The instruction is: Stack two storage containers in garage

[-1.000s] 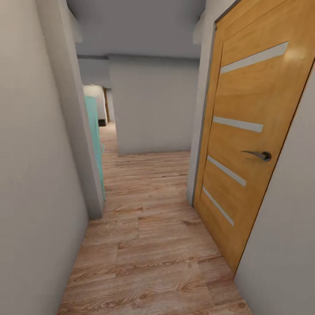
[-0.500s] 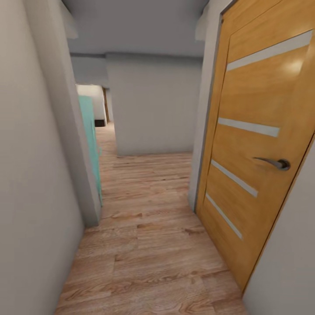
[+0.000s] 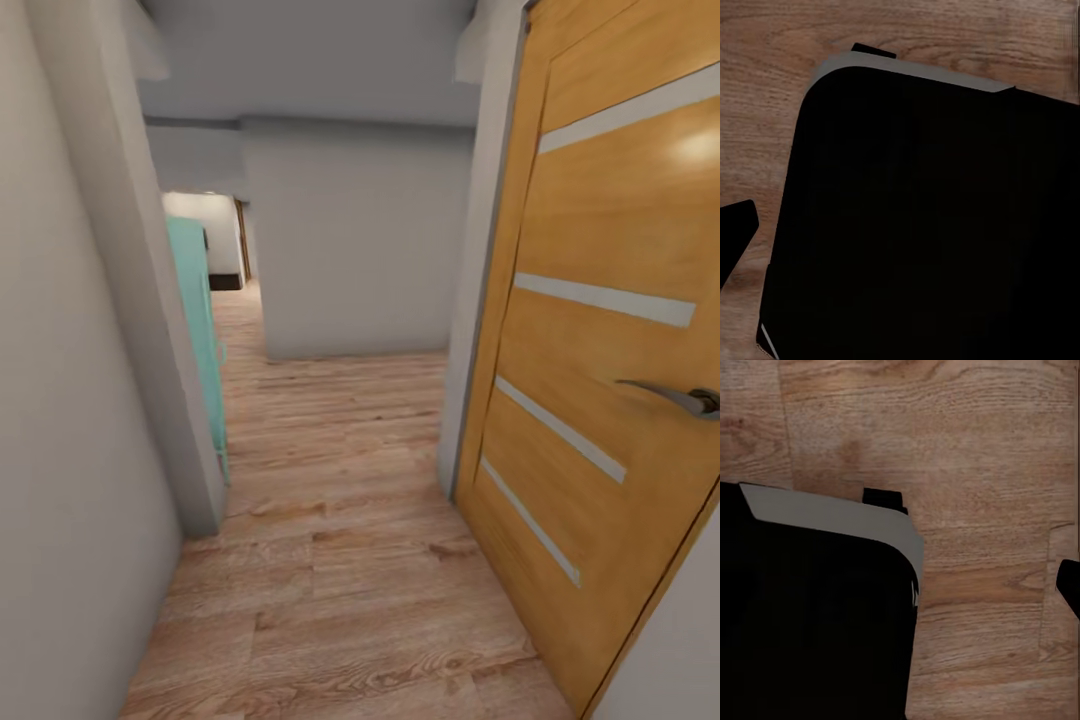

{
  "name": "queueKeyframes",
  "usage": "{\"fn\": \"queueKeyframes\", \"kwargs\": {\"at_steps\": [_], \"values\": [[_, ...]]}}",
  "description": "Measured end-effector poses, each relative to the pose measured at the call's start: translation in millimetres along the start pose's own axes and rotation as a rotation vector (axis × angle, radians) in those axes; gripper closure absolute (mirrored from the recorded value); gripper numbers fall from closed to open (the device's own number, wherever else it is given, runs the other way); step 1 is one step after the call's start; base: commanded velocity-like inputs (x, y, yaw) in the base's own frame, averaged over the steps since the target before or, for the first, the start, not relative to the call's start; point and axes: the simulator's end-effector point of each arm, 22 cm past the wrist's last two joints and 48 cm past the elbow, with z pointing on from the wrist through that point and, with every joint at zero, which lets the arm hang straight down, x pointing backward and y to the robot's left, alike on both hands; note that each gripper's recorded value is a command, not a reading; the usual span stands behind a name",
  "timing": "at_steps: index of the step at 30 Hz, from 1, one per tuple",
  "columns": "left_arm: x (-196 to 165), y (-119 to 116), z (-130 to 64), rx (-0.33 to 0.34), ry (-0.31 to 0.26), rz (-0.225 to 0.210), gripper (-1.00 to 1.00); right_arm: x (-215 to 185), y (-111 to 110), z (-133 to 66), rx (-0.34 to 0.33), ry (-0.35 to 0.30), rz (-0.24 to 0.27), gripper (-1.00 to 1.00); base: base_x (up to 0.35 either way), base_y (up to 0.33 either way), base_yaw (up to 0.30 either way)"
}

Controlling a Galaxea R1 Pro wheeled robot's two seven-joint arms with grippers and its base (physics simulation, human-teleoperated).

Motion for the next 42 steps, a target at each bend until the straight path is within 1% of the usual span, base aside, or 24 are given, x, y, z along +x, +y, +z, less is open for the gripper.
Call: {"fn": "queueKeyframes", "kwargs": {"at_steps": [6,10,22,28,42], "values": [[-0.1,0.0,0.0,0.000,-0.001,0.000,-1.00,-0.3,0.2,0.0,0.000,-0.001,-0.002,-1.00,0.318,0.000,0.223],[-0.2,0.0,0.0,0.000,-0.001,0.000,-1.00,0.1,-1.6,0.1,0.002,0.000,-0.002,-1.00,0.315,0.000,0.079],[0.6,0.1,0.0,0.000,0.002,-0.001,-1.00,-0.1,0.0,0.0,0.000,-0.001,-0.002,-1.00,0.317,0.000,0.008],[0.8,0.1,0.0,0.000,0.002,-0.001,-1.00,-0.1,-0.5,0.0,0.001,0.000,0.002,-1.00,0.319,-0.070,0.000],[0.7,0.1,0.0,0.000,0.002,-0.001,-1.00,-0.2,-4.5,0.2,0.004,-0.003,-0.020,-1.00,0.318,-0.102,0.000]]}}
